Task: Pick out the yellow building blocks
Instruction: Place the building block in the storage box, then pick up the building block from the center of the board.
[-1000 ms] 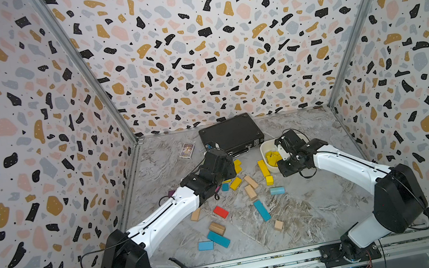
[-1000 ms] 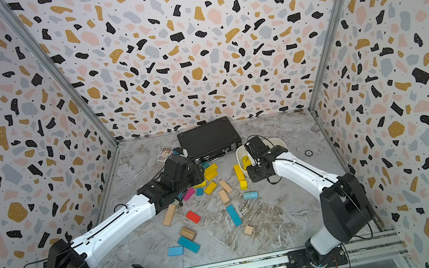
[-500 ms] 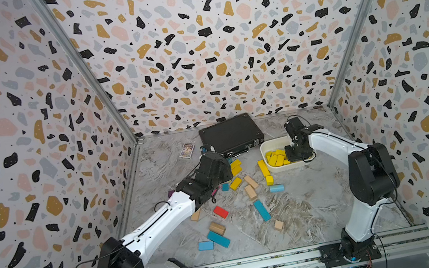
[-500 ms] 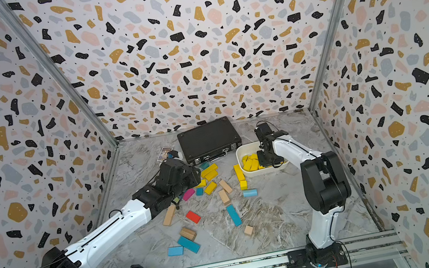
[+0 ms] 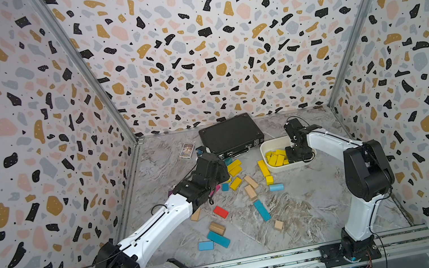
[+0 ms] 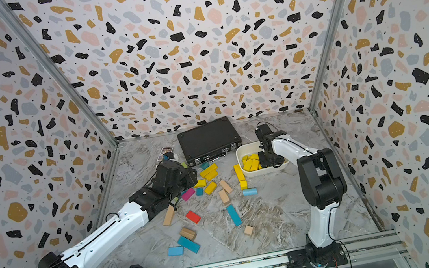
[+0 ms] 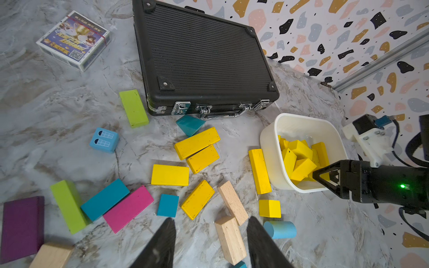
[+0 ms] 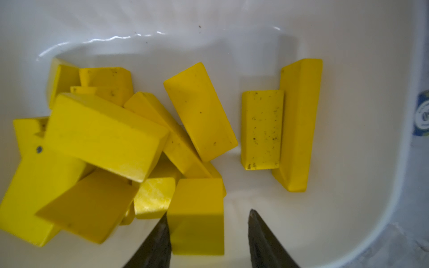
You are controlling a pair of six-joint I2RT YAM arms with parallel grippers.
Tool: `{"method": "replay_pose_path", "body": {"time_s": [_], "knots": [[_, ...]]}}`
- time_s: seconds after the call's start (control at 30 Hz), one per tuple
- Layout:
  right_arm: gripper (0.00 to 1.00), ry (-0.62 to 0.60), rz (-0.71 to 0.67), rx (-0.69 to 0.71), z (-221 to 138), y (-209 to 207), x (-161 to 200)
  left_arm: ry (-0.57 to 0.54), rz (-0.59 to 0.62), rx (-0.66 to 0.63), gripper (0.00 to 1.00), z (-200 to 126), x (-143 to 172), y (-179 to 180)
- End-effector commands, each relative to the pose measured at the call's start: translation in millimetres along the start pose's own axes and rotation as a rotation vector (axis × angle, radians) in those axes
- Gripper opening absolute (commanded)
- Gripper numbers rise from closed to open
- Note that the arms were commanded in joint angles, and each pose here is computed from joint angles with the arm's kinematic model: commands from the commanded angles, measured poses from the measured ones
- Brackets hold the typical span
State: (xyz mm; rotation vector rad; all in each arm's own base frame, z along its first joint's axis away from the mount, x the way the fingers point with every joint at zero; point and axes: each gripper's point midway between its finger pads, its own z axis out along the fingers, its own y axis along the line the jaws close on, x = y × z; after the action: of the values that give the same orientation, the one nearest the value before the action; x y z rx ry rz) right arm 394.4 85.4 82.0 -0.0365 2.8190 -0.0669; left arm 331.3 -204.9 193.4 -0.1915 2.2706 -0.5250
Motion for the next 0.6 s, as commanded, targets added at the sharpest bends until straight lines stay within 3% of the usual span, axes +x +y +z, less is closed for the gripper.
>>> {"method": "replay_pose_path", "body": {"time_s": [0.0,0.23,0.4,0.57], "knots": [[0.55,-0.062,-0.022,-0.022,-47.9,0.4,3.4,-0.018,-0.01,0.014,0.51,2.7,-5.9,-3.0],[0.57,-0.062,-0.133,-0.122,-70.5,62.6,47.8,-0.008,-0.014,0.021,0.51,8.7,-4.5,-4.9],[0.57,-0.013,-0.157,-0.163,-50.2,114.1,75.7,-0.005,-0.019,0.026,0.51,10.0,-4.7,-6.0],[0.57,-0.018,-0.151,-0.116,-27.7,129.6,70.7,0.006,-0.025,0.017,0.51,5.8,-0.4,-1.2]]}}
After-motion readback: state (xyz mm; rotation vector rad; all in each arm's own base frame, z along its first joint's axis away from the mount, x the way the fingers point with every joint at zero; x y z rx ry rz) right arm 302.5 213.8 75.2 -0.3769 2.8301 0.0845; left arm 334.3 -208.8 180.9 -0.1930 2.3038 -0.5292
